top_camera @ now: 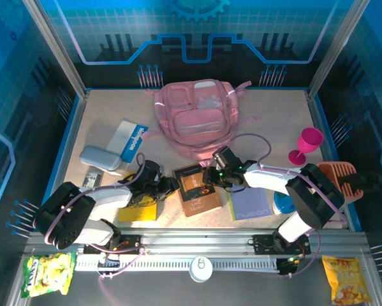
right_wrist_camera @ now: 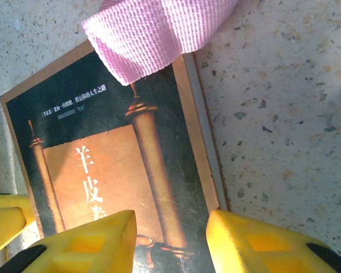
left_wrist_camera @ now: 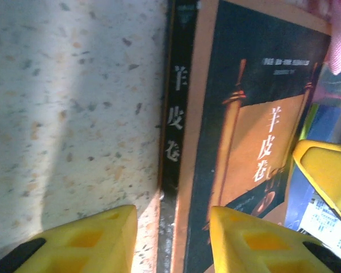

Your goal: Pack the student bag

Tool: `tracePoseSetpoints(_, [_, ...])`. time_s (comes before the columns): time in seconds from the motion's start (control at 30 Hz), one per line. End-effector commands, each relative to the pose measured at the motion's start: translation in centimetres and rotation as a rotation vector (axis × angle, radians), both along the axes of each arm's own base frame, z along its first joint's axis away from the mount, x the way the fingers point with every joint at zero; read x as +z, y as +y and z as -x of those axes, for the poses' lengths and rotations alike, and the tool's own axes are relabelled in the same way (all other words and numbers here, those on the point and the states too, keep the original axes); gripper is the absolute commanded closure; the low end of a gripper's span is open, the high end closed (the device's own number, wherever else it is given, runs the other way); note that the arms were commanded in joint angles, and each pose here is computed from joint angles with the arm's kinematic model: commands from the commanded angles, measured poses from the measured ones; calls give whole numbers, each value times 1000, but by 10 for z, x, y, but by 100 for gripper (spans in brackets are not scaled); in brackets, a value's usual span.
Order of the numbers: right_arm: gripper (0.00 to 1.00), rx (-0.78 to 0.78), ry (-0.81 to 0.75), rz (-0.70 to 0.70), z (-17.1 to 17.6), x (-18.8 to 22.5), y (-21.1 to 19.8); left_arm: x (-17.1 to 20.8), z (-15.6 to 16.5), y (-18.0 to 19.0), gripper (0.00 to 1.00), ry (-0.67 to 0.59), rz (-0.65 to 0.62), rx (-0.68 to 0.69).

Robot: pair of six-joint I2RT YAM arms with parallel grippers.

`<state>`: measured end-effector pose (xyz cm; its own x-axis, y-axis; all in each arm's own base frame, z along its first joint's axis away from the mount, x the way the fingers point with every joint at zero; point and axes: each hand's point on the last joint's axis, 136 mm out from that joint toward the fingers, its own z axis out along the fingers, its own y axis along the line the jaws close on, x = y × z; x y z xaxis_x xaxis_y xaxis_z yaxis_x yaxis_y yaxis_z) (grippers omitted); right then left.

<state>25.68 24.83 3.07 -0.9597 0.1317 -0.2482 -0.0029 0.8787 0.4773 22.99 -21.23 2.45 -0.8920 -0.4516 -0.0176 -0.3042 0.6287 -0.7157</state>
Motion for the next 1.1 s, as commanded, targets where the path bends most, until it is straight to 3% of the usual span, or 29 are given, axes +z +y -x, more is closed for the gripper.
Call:
tracePoseSetpoints(0.0, [58,19,178,154,41,-43,-29,12,-6,-16,59,-18,56,-36])
tracePoseSetpoints(0.37, [58,10,193,156,42,-47,-30,9,-11,-31,48,1,84,-74])
tracePoseSetpoints(0.73, [62,-65,211,229,43,-53,-51,71,-16,-61,59,-197,274,-204])
tracePoseSetpoints(0.97, [70,-107,272,302,53,-69,-67,60,-12,-62,60,-183,271,-192])
tracePoseSetpoints(1.07, [70,-127,295,322,57,-77,-73,49,-12,-55,55,-163,241,-154])
